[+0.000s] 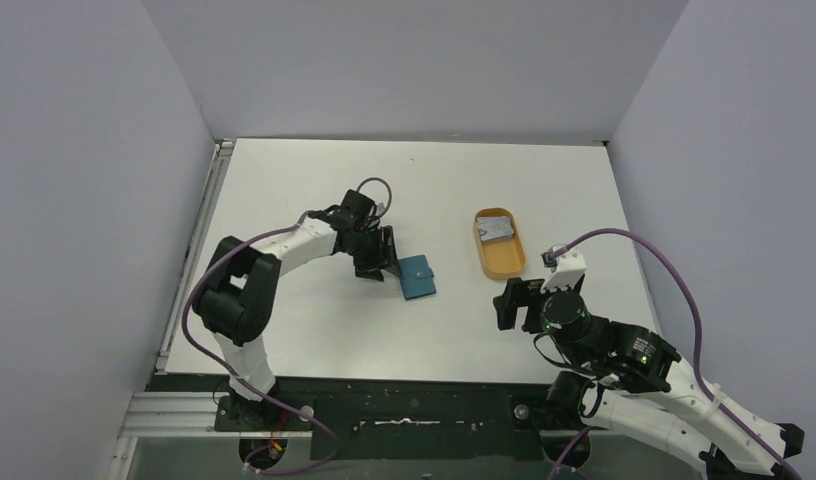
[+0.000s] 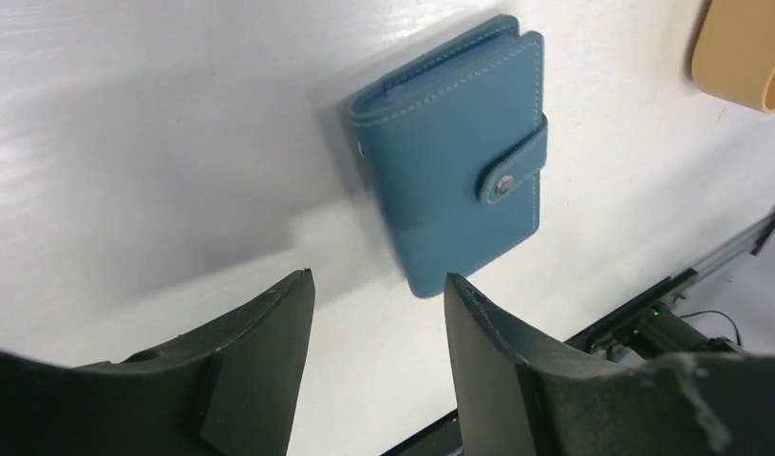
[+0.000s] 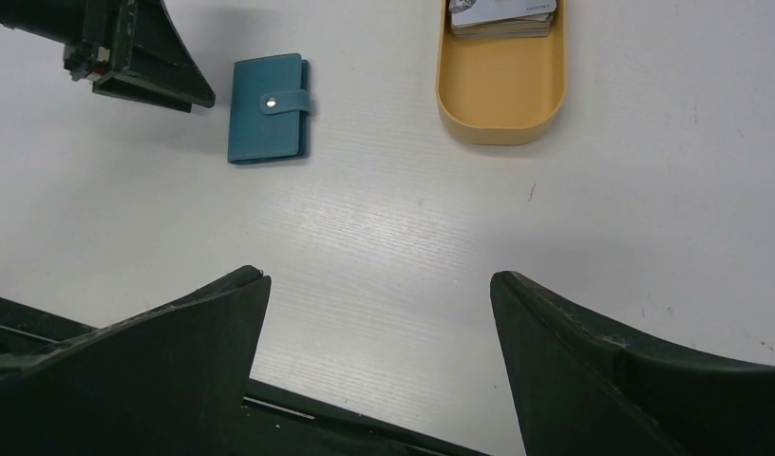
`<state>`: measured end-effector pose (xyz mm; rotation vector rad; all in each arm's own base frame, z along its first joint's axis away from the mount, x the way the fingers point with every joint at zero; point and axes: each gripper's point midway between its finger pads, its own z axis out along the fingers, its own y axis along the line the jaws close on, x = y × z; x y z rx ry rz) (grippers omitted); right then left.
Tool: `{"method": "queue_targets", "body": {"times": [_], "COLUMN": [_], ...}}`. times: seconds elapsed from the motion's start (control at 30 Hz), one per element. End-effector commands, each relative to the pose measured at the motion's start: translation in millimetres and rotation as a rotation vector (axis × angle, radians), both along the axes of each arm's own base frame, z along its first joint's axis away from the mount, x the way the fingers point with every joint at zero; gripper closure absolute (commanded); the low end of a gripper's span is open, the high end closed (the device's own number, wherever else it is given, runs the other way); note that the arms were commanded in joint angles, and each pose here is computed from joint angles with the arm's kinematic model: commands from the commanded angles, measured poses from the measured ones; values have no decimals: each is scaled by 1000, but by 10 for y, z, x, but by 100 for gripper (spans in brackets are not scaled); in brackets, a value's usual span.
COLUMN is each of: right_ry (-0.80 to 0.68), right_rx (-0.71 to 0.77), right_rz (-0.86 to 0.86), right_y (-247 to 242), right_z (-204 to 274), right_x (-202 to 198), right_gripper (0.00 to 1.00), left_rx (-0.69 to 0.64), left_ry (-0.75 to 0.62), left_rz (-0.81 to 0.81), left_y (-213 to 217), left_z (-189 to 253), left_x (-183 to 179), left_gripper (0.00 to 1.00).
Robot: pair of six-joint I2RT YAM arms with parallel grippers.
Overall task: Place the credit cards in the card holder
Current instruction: Place the card holder at the center of the board.
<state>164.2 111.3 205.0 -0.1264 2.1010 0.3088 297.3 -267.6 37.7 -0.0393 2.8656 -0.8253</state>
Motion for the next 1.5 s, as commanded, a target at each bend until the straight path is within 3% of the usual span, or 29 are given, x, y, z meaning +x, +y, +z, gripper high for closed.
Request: {"method": "queue_targets", "body": {"times": [0.0,0.13,0.47,0.9,1.07,1.2,1.3,1.33,1.43,1.47], "right_ry": [-28,-24,-19,-13,-17,-20,-29,-40,-78,-99], "right_rx": [6,2,7,8,16,11,19,28,75,94], "right_rz": [-18,-15,-20,-24,-27,-29,-29,-45,-148,-214], "right_y": [-6,7,-23,-33,-53,-68,-67,-81,-164,-236], "right_z": [76,64,88,90,104,128,165,192,269,307], "right_x": [44,48,24,14,3,4,11,27,114,158], "right_gripper": [10,10,10,11,11,11,9,7,5,4], "left_rx": [80,104,178,99,94,134,172,181,213,225], "left_ry": [-182,-229,-178,-147,-150,-245,-341,-388,-487,-520], "left_rz": [-31,-86,-55,-95,-95,-35,32,57,103,127], "left_y": [52,-171,-223,-452,-452,-274,-42,55,310,418], "left_z": [406,416,87,-42,-31,209,543,716,1070,1189], "left_x": [-7,-88,18,58,70,159,197,185,88,46], "left_gripper": [50,50,47,46,46,46,39,27,19,8]}}
